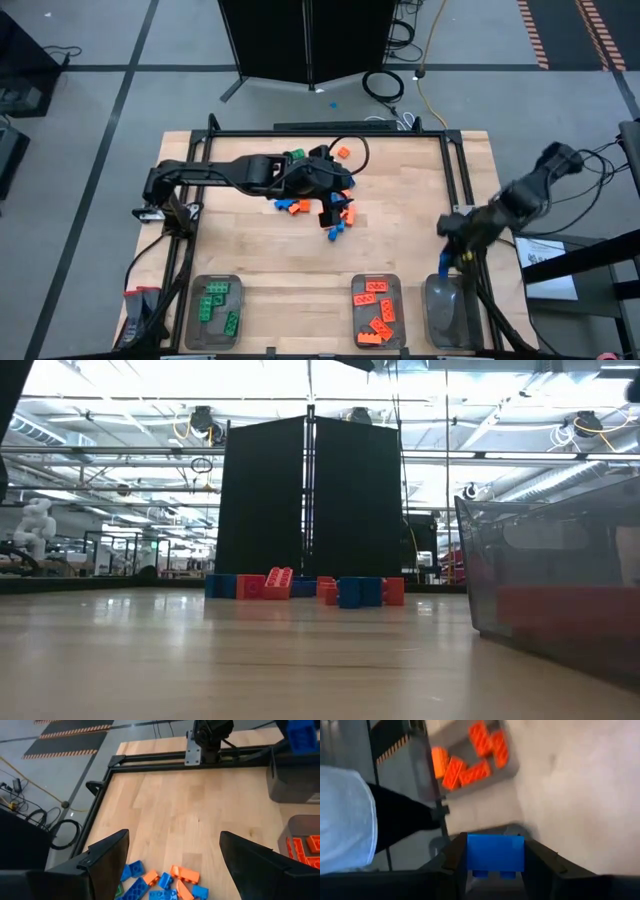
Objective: Sort blocks
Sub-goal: Put the blue game piece into the right black bin, then put the orange game piece into the center black bin
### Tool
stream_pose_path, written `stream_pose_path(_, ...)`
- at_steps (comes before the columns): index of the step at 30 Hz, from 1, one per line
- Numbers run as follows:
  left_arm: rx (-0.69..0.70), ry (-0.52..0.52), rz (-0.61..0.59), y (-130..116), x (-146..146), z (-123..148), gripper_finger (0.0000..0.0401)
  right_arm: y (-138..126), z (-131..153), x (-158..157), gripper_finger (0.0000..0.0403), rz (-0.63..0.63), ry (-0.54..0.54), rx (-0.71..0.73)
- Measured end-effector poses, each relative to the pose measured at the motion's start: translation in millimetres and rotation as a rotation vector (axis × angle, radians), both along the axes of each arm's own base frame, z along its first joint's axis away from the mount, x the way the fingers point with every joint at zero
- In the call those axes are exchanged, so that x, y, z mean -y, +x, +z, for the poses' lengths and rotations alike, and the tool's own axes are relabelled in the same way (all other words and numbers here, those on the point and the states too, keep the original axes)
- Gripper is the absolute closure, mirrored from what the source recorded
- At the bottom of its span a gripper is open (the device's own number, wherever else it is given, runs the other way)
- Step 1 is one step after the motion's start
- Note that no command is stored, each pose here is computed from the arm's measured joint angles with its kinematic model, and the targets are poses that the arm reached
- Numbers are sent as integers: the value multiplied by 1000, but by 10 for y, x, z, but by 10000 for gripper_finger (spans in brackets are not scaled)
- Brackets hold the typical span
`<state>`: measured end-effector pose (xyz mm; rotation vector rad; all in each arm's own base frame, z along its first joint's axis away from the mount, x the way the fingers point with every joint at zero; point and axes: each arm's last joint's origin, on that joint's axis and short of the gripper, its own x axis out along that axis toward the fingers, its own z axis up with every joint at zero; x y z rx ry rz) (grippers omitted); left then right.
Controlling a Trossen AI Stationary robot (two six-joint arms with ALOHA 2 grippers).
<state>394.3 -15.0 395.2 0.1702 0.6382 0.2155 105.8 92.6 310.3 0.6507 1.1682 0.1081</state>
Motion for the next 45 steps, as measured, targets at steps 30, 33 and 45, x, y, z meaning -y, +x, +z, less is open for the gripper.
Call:
stream_pose_path(30, -84, -116, 112, -7, -196, -276, 86, 21, -777, -941, 54, 82, -104, -288)
stream_pose_path(33, -147, -153, 158, -9, -262, -513, 86, 14, -681, -867, 74, 71, -64, -257)
stream_pose_path(45, -11, -409, 525, 83, -237, -1400, 86, -64, -421, -449, 99, -61, -48, -165)
